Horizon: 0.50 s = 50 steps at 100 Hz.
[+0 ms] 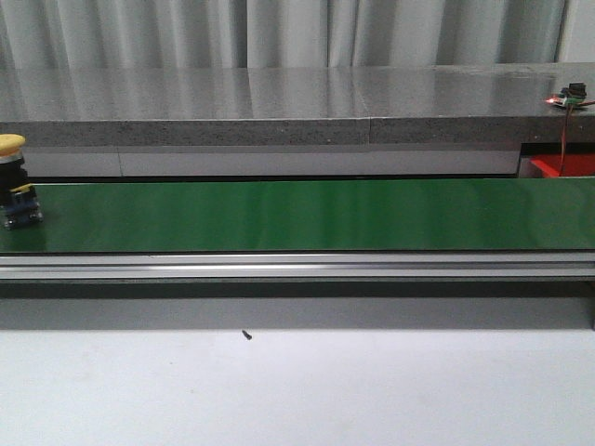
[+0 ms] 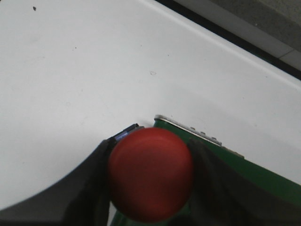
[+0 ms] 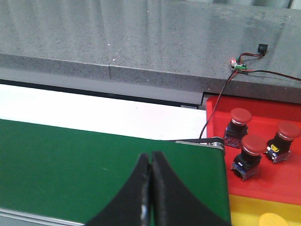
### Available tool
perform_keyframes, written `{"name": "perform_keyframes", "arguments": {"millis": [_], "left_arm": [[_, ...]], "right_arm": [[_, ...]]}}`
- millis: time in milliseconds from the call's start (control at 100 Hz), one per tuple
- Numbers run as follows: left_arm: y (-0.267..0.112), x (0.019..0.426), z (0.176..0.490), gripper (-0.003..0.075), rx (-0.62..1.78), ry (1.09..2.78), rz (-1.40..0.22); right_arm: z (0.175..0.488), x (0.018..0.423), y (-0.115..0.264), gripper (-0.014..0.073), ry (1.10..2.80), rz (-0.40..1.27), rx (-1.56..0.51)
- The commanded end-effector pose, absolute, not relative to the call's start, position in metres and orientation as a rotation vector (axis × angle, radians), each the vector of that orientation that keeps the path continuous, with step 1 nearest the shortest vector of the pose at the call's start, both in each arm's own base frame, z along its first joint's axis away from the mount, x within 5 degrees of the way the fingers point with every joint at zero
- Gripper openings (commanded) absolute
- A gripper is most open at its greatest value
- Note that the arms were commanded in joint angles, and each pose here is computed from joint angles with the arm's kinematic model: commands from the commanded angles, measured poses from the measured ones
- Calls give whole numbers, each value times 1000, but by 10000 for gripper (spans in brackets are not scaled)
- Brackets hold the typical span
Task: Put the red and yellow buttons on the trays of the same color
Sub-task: 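Move the left gripper onto a red button and grasp it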
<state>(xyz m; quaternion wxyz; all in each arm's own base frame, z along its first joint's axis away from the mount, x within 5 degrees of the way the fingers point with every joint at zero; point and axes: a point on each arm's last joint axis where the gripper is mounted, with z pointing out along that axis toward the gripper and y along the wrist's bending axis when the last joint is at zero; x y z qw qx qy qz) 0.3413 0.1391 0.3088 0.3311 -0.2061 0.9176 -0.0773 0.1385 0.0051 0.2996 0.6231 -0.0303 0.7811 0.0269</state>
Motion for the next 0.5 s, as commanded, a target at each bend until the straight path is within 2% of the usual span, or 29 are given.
{"name": "perform_keyframes", "arguments": {"millis": [0, 210, 490], "left_arm": [[130, 329, 339, 166, -507, 2267, -209], [117, 323, 322, 166, -503, 2331, -287], [98, 328, 295, 167, -469, 2359, -270]], "right_arm": [[312, 139, 2, -118, 1728, 33, -40], [312, 139, 2, -118, 1728, 33, -40], [312, 139, 2, -118, 1728, 33, -40]]}}
